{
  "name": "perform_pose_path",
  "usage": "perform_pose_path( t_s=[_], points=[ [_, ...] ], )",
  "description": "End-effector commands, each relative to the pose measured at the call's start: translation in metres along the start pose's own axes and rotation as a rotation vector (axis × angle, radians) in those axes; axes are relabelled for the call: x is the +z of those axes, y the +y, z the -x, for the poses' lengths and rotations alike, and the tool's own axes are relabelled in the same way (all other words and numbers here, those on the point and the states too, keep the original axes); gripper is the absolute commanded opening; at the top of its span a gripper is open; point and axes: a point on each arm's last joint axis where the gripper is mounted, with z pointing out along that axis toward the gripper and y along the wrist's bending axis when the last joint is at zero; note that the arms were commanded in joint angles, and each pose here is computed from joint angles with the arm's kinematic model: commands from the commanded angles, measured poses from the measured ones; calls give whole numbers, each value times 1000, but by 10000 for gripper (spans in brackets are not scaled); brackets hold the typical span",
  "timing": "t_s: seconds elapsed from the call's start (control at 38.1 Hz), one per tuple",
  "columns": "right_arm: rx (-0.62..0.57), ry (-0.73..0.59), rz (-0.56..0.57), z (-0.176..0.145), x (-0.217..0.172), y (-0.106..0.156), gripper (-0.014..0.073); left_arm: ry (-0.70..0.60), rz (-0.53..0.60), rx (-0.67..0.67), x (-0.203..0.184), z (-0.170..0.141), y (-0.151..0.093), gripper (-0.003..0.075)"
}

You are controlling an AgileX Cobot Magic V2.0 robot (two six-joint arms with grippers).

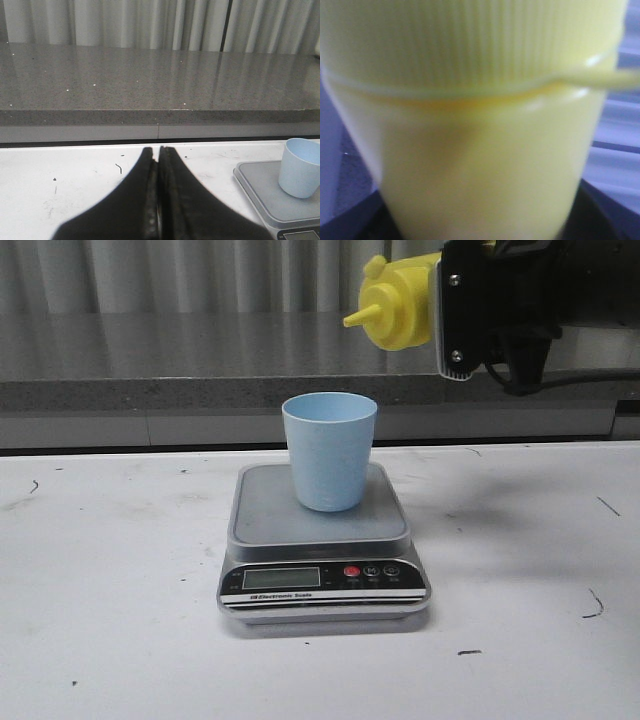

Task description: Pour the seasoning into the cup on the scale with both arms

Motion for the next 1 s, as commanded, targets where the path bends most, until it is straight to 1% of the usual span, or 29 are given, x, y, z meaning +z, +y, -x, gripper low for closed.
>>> perform_pose_path(
  t_s=[0.0,0.05,0.13,0.26,0.34,0.6,0.71,0.79,0.97],
  points=[
    [-84,35,-254,-5,4,-50,99,-100,-10,-19,-2,15,-1,-20],
    [-121,42,-269,-6,6,-55,99,-100,-10,-19,-2,15,-1,-20],
    [-210,56,-282,-6,9,-62,99,-100,-10,-19,-2,15,-1,-20],
    [-323,74,-286,-7,12,-69,99,-100,-10,-19,-2,15,-1,-20],
    [-343,75,-279,-7,13,-69,99,-100,-10,-19,-2,15,-1,-20],
    [-337,73,-273,-7,13,-69,99,-100,-10,-19,-2,15,-1,-20],
    [-276,65,-275,-7,13,-69,99,-100,-10,-19,-2,15,-1,-20],
    [-174,50,-277,-7,13,-69,99,-100,-10,-19,-2,15,-1,-20],
    [247,5,-282,-7,13,-69,99,-100,-10,-19,-2,15,-1,-20]
  ],
)
